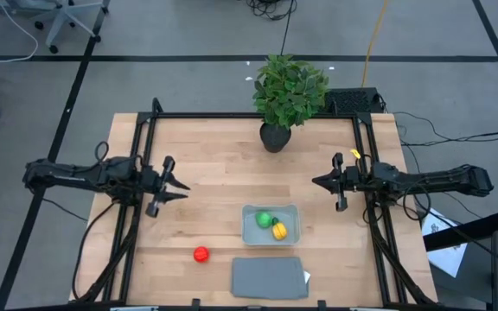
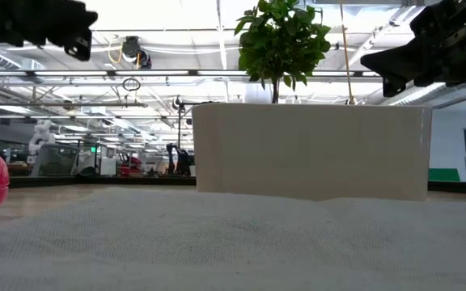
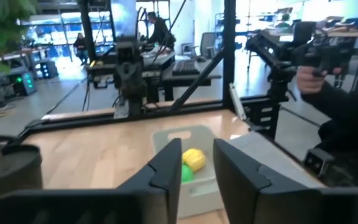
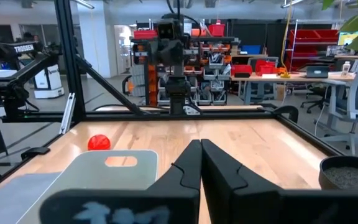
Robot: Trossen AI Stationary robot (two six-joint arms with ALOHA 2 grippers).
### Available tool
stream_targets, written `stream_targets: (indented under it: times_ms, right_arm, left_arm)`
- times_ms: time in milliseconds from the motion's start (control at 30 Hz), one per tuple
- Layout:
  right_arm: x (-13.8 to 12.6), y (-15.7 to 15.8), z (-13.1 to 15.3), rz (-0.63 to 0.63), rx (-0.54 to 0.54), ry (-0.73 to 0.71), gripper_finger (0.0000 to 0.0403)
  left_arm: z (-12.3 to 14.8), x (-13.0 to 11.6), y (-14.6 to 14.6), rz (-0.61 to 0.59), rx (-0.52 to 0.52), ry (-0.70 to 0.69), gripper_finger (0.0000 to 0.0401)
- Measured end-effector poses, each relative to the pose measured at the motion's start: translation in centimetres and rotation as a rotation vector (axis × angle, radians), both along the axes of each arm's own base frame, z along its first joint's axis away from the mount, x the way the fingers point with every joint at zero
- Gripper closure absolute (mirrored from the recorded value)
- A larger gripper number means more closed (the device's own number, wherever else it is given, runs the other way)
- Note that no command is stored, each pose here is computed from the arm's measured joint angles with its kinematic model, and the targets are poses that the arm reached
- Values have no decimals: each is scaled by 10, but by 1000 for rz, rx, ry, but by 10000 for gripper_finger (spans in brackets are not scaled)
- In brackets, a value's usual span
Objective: Pick and placing Produce into tupperware
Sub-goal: Put the tomato into the bin
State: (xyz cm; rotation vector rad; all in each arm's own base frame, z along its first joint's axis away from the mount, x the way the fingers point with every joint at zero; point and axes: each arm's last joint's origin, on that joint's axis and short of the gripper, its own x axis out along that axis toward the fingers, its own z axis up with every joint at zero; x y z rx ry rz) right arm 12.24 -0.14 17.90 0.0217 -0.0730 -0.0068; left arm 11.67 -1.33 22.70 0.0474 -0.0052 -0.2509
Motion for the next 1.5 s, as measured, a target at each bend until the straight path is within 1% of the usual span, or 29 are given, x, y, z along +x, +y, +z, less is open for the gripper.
stream_targets:
  times_ms: [167,300,433,600,667,800,900,1000,1100,1233,1367,1500]
  right_arm:
    - [0,0,0,0,0,0,403]
    - [0,0,-1,0,0,10,403]
    - [0,0,-2,2,10,20,403]
    - [0,0,-2,2,18,23,403]
    - [0,0,-2,2,18,25,403]
    - [0,0,-4,2,19,38,403]
    - [0,0,-5,2,19,49,403]
    - [0,0,-5,2,18,49,403]
    - [0,0,-5,2,18,49,403]
    - [0,0,-5,2,18,50,403]
    - [0,0,-5,2,18,50,403]
    - [0,0,-5,2,18,51,403]
  left_arm:
    - [18,5,-5,14,-7,-10,266]
    - [28,10,-8,26,14,11,257]
    - [37,15,-12,0,48,22,268]
    - [53,19,-18,-34,69,8,300]
    - [61,20,-21,-51,73,23,313]
    - [69,25,-27,-6,58,120,336]
    - [72,31,-34,31,36,231,356]
    - [78,39,-43,37,4,315,377]
    - [84,47,-53,16,-21,383,396]
    - [91,58,-66,16,-37,521,392]
    - [93,71,-76,92,-52,699,395]
    - [96,83,-82,160,-90,857,396]
